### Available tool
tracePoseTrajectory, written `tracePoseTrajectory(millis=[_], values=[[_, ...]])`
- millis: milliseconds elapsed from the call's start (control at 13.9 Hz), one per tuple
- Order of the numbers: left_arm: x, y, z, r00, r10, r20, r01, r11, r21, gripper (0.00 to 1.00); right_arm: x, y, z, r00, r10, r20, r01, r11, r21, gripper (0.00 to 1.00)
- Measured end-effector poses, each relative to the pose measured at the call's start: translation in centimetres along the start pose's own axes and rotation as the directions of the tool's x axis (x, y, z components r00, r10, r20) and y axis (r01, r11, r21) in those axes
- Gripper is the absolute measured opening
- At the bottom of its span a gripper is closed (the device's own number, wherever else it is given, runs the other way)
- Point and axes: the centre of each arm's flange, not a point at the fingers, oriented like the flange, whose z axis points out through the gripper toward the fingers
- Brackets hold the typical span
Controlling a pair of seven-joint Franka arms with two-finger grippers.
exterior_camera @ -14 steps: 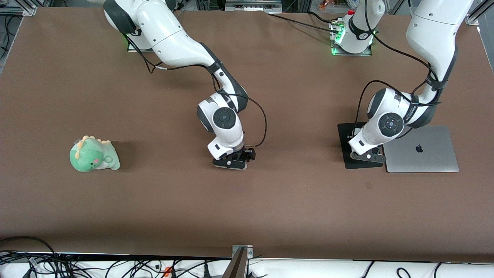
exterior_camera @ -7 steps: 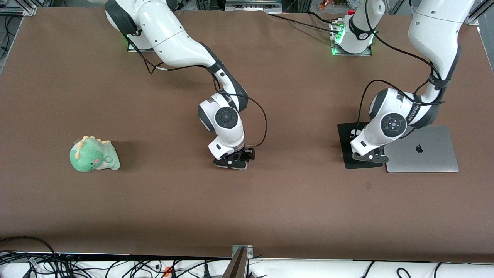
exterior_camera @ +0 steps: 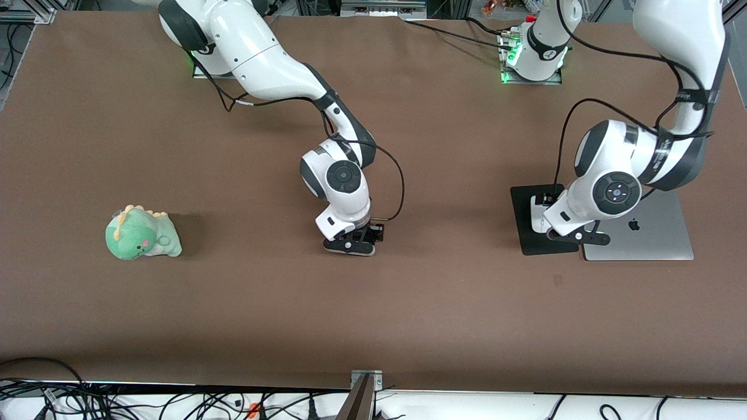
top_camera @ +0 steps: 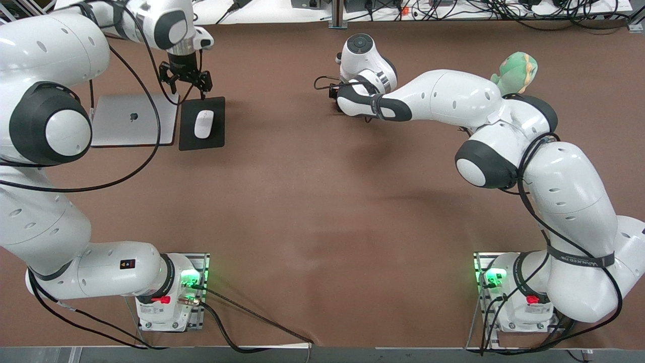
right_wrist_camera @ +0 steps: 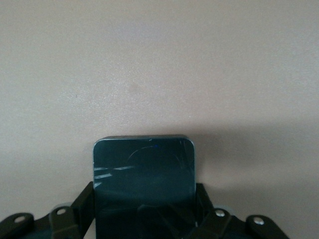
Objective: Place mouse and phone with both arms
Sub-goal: 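Open the left gripper and raise it while the right gripper lifts the phone, then carry the black phone with the right gripper beside the green plush toy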
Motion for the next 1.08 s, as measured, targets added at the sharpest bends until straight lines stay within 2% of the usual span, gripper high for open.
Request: tracePoseTrajectory(millis=[216, 359, 647, 791, 935, 1078], values=[[-0.9, -0.9, -6.0, 1.000, -0.012, 0.029, 0.013, 0.998, -0.055, 1.00, 0.7, 0.7, -0.4, 1.000, -0.003, 0.018, 0.004, 0.999, -0.037, 0.81], [-1.7, -2.0, -10.3, 1.000, -0.009, 0.015, 0.010, 0.998, -0.065, 1.00, 2.7, 2.1, -1.9, 0.999, -0.016, 0.027, 0.018, 0.998, -0.059, 0.81], [-5.8, -4.4, -19.7, 0.992, 0.061, -0.108, -0.071, 0.993, -0.094, 1.00, 8.2, 7.4, -7.3, 0.996, -0.071, 0.062, 0.076, 0.993, -0.087, 0.81], [-9.3, -6.7, -23.1, 0.986, 0.034, -0.164, -0.058, 0.988, -0.143, 1.00, 10.9, 11.5, -9.1, 0.990, -0.102, 0.095, 0.112, 0.988, -0.108, 0.81], [-12.5, -9.3, -24.5, 0.979, -0.014, -0.205, -0.018, 0.988, -0.153, 1.00, 13.4, 17.0, -9.3, 0.983, -0.129, 0.132, 0.146, 0.982, -0.120, 0.81], [-14.8, -10.0, -24.4, 0.947, -0.054, -0.316, 0.009, 0.990, -0.140, 1.00, 14.8, 22.0, -8.6, 0.975, -0.143, 0.169, 0.166, 0.978, -0.128, 0.81]])
